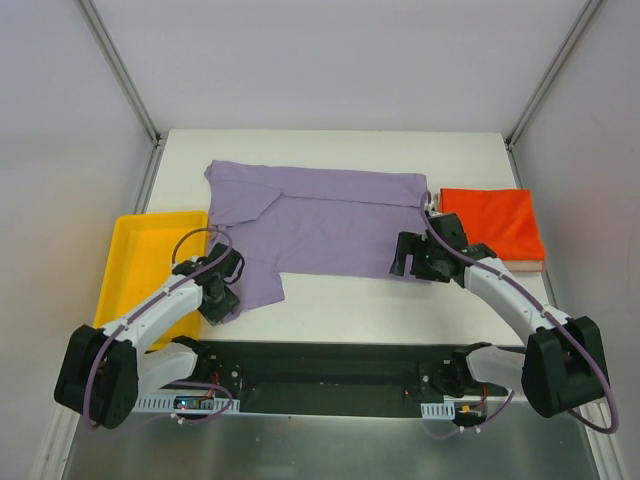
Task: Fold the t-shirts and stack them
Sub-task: Grap the side of the flattened tshirt closest away from the robot with both arms
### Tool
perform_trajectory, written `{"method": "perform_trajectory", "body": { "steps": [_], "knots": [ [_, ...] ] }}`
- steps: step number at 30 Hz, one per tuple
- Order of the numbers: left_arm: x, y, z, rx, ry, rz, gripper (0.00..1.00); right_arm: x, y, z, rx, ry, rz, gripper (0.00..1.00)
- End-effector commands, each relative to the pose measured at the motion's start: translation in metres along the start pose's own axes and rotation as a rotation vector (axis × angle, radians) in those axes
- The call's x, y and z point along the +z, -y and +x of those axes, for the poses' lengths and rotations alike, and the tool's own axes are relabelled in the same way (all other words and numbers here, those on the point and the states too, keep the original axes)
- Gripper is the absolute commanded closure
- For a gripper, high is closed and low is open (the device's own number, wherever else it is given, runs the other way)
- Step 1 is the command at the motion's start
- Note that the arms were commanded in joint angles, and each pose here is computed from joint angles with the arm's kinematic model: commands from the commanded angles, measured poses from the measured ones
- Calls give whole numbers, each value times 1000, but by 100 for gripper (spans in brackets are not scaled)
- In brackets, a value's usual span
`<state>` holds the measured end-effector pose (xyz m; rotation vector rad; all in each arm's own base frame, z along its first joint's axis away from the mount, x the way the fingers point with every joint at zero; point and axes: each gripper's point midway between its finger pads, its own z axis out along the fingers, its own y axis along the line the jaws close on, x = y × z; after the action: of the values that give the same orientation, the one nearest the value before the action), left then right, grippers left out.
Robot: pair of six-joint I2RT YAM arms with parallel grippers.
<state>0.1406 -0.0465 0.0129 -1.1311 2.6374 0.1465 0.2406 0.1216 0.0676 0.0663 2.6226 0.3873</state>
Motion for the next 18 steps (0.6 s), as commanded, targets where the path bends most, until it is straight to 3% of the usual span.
{"method": "perform_trajectory", "body": {
  "steps": [1,6,8,18],
  "knots": [
    [6,7,3,9,-11,11,64,-6,2,-13,1,33,18,4],
    [14,18,7,43,-37,32,80,-12,10,-14,10,44,47,4],
    [14,18,7,63,-45,22,100,-15,14,-12,13,46,64,4],
    [-24,54,-11,200,4,225,100,-28,52,4,115,80,250,4]
  ]
}}
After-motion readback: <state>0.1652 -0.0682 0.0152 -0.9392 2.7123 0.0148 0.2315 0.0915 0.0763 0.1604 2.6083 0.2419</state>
